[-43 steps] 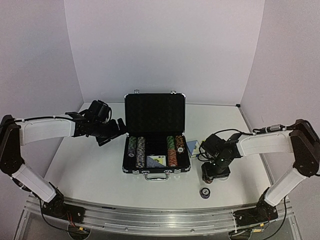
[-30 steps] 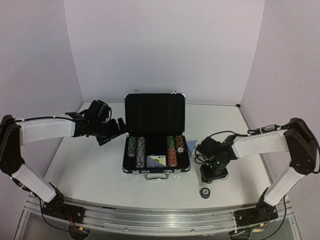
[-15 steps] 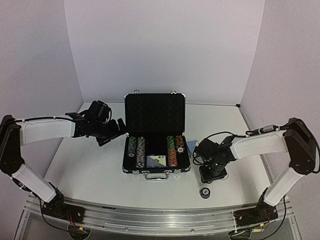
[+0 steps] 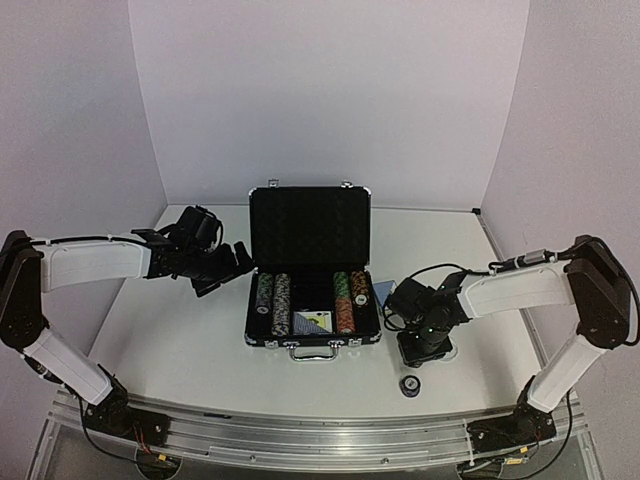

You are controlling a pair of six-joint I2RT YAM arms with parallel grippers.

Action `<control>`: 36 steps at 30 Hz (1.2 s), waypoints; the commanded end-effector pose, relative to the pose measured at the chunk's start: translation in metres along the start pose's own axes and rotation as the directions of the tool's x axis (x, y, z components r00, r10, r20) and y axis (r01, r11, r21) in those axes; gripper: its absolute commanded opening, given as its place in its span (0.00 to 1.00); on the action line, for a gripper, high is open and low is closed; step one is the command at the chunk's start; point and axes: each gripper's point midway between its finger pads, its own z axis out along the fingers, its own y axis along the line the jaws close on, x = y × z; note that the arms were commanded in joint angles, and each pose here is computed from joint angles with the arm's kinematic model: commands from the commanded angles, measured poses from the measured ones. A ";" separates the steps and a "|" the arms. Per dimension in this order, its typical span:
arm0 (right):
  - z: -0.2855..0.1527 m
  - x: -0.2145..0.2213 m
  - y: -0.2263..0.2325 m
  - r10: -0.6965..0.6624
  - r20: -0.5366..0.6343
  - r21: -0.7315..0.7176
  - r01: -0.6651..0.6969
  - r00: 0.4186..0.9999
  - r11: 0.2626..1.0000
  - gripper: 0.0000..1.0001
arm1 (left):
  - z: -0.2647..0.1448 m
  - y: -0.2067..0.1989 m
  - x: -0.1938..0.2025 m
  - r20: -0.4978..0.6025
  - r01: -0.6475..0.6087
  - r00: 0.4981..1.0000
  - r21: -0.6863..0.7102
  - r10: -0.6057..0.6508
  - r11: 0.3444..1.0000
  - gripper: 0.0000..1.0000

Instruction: Pack up texas hold em set

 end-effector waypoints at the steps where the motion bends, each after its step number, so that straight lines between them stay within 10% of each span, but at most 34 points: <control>1: 0.006 0.015 -0.016 -0.023 -0.057 0.079 0.028 0.998 0.996 0.20 | -0.011 -0.012 -0.009 0.038 0.008 0.999 0.048 -0.010 0.999 1.00; 24: -0.067 -0.017 0.030 -0.141 0.042 -0.166 0.146 0.989 0.975 0.04 | -0.012 -0.101 0.024 -0.189 -0.023 0.975 0.444 0.119 0.896 0.99; 36: -0.102 -0.006 0.063 -0.303 0.069 -0.328 0.308 0.951 0.893 0.03 | 0.001 -0.210 0.155 -0.581 0.160 0.668 0.722 0.465 0.673 0.90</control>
